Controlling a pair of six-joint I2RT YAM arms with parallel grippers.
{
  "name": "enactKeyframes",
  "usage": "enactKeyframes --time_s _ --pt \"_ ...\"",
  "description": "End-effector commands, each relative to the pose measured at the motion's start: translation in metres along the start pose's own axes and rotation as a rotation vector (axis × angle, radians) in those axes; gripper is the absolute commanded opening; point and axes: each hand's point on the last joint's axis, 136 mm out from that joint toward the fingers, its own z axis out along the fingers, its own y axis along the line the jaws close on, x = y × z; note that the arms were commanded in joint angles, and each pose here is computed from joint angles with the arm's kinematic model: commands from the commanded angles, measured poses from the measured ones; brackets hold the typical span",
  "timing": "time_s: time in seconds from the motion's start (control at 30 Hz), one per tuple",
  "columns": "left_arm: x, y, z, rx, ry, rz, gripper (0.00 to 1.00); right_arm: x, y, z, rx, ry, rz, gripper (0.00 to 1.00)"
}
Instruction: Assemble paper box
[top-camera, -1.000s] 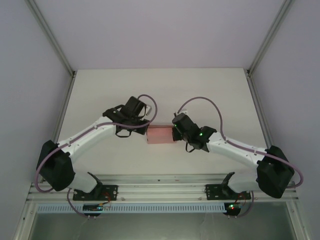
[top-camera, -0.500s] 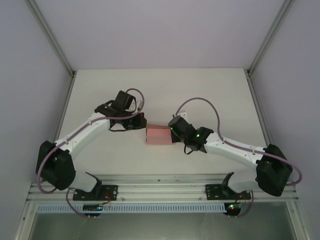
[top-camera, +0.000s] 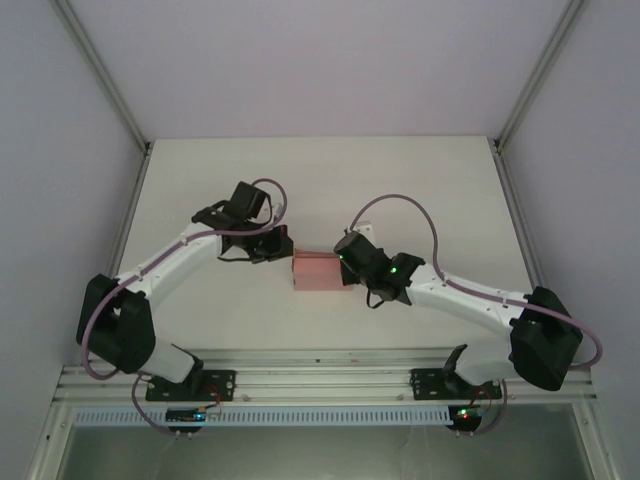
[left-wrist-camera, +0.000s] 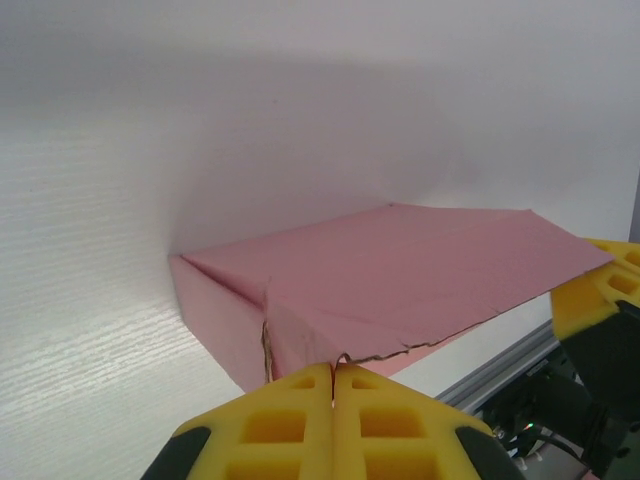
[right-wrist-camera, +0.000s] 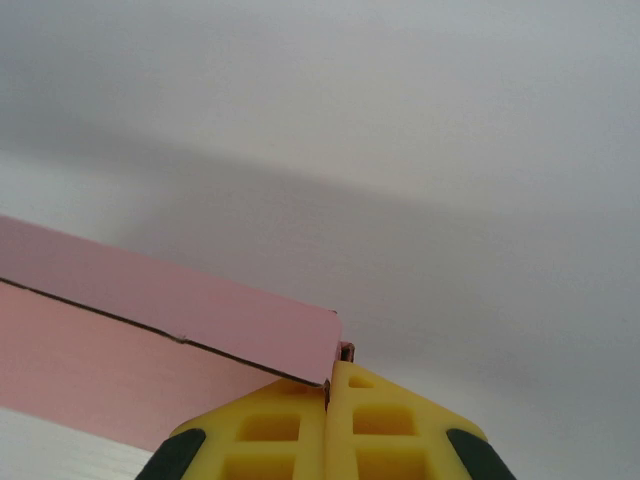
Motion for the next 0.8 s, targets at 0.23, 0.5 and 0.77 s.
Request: enactKeyframes --time_s 0.23,0.5,0.77 --pt "0.038 0.028 0.017 -0.125 0.07 0.15 0.0 0.032 0.001 0.006 -0.032 0.04 -0.131 0.0" --pt "0.06 0.041 0.032 -0.157 0.106 0.151 0.0 0.054 0.012 0.009 -0.139 -0.007 -0.225 0.05" --pt "0.052 0.031 0.023 -0.141 0.051 0.162 0.0 0.033 0.03 -0.015 -0.254 -0.031 -0.195 0.42"
